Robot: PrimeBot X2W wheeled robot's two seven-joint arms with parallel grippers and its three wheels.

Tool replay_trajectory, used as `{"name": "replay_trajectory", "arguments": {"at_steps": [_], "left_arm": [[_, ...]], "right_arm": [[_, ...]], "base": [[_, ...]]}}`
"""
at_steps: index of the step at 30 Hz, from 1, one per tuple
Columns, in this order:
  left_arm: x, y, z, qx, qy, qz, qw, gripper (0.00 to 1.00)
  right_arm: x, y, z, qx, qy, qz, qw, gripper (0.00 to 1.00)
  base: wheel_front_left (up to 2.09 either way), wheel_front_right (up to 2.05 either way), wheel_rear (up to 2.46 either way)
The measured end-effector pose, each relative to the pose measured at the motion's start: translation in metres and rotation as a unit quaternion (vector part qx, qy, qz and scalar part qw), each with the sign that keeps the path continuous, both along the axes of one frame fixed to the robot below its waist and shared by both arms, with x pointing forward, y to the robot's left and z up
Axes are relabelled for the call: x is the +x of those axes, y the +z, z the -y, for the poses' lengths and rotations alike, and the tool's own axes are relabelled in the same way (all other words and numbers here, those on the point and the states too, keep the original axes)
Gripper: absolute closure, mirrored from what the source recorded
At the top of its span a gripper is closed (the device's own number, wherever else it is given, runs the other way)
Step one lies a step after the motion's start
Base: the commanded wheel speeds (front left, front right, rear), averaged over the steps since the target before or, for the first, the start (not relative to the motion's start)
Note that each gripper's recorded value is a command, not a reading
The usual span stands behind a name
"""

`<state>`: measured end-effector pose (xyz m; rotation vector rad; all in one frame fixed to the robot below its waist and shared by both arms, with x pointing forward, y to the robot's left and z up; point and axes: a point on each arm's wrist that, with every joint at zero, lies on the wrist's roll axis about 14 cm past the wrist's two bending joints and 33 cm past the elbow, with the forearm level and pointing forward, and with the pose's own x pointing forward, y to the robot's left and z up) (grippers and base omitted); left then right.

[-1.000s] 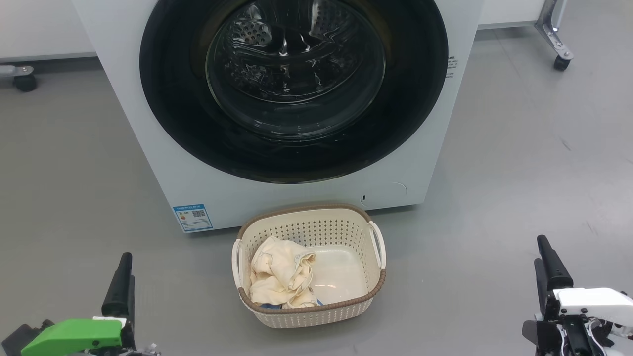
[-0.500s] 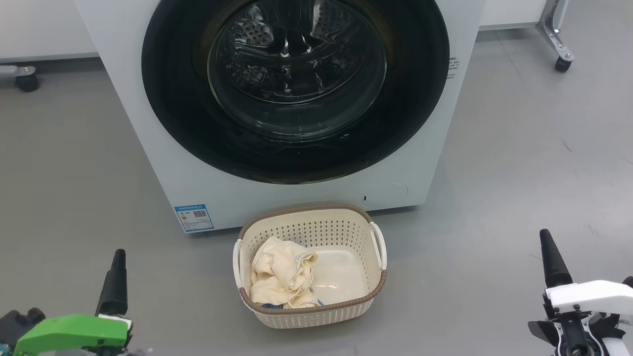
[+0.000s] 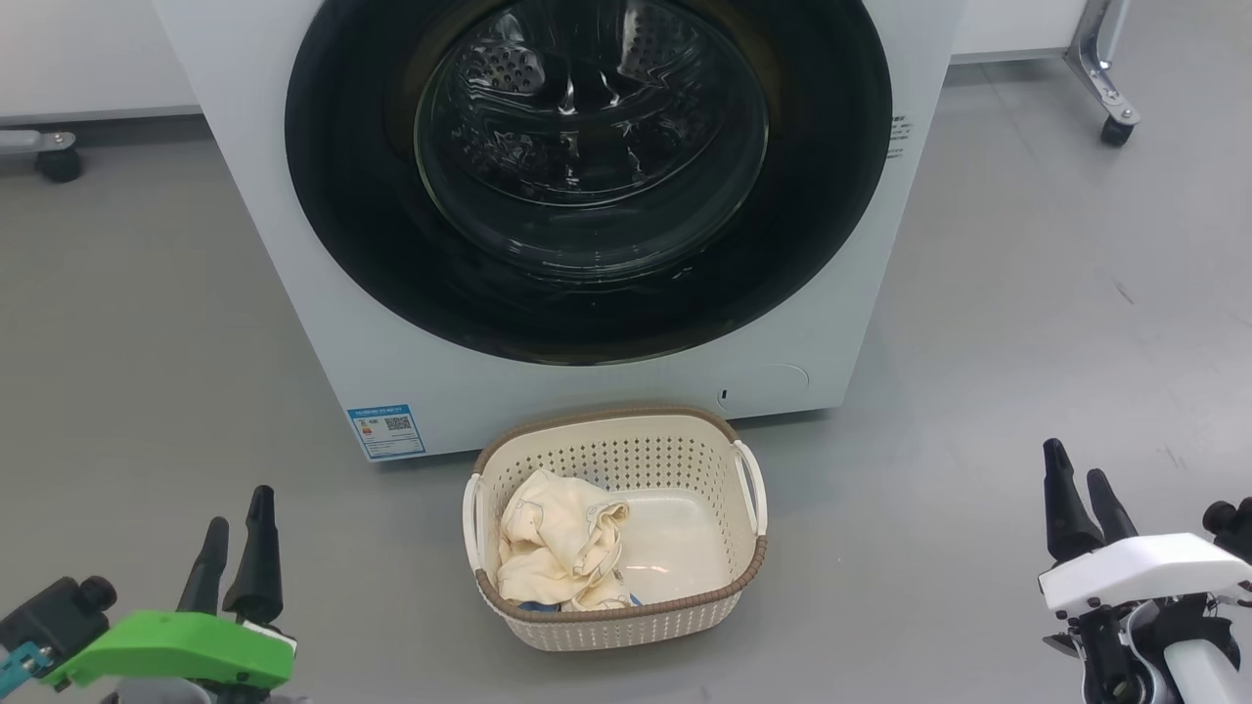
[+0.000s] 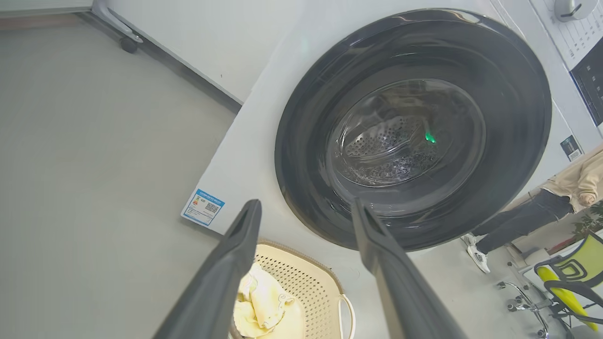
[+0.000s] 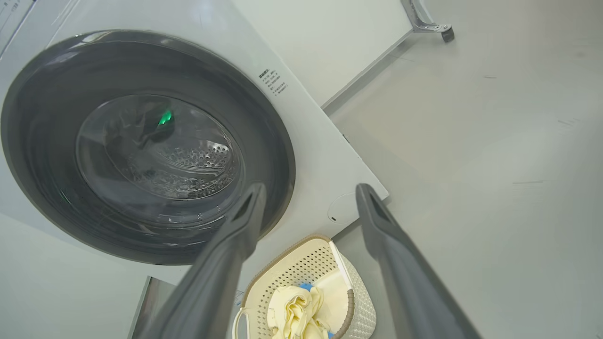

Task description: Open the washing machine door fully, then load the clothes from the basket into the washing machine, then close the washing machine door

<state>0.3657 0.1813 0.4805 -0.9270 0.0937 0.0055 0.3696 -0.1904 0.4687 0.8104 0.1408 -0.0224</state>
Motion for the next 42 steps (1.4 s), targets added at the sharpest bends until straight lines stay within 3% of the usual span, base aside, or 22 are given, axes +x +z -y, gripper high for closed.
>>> {"name": "replay_trajectory", "arguments": {"at_steps": [11,24,42], "left_arm": [[0.001,0.007,0.006,0.103,-0.012,0.017,0.995,0.00],[0.000,0.009,0.011,0.195,-0.017,0.031,0.980,0.00],[-0.002,0.014,0.022,0.299,-0.029,0.064,0.952,0.00]], "right_arm": [[0.003,0.001,-0.009,-0.104,0.024,0.006,0.994,0.00],[0.000,-0.002,-0.025,-0.191,0.052,0.017,0.980,0.00],[0.003,0.010,-0.044,-0.312,0.085,0.070,0.944,0.00]], "base": [[0.00,0.00,0.00],[0.00,0.00,0.00],[0.00,0.00,0.00]]}}
